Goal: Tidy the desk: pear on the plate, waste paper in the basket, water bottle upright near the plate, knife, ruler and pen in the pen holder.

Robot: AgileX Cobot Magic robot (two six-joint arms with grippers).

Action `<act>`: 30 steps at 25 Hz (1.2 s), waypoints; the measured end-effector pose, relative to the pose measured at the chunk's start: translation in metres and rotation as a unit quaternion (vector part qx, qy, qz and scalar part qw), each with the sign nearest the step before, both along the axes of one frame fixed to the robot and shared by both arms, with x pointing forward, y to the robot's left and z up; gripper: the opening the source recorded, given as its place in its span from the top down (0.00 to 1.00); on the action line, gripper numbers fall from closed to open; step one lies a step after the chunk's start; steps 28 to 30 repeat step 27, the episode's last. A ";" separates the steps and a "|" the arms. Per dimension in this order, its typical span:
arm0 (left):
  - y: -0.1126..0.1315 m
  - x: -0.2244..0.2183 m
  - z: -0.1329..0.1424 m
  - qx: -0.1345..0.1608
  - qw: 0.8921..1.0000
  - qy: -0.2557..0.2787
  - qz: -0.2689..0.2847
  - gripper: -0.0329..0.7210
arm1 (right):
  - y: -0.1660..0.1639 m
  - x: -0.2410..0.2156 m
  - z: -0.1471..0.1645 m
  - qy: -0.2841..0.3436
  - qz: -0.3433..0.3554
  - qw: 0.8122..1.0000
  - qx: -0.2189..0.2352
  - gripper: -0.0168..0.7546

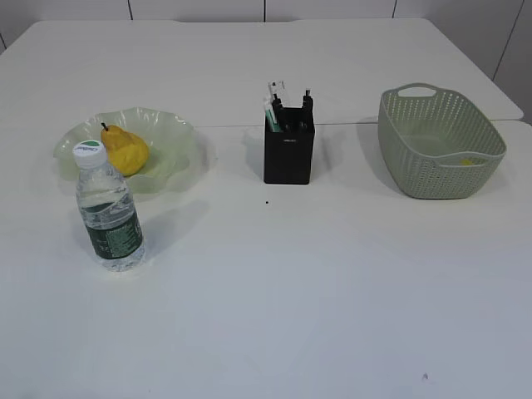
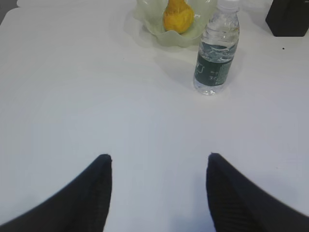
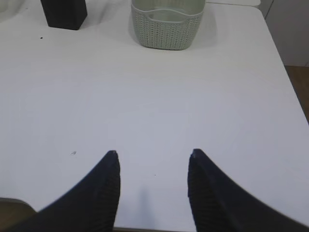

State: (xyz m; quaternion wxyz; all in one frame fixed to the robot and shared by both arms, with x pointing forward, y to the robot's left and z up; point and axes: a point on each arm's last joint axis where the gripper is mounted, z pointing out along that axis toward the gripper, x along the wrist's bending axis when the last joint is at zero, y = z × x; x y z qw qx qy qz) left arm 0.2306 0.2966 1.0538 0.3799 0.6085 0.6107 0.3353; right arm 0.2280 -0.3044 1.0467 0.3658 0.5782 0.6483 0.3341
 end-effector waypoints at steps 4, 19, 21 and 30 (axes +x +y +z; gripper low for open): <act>0.000 0.000 0.000 0.000 1.000 0.000 0.000 0.38 | 0.001 0.000 0.000 0.000 -0.030 1.000 0.000 0.53; 0.000 0.000 0.000 0.000 1.000 0.000 0.000 0.44 | 0.003 0.000 0.000 0.000 -0.032 0.999 0.010 0.53; 0.000 0.000 0.000 0.000 1.000 0.000 0.000 0.45 | 0.003 0.000 0.000 0.000 -0.032 0.999 0.010 0.53; 0.000 0.000 0.000 0.000 1.000 0.000 0.000 0.48 | 0.003 0.000 0.000 0.000 -0.032 0.999 0.010 0.53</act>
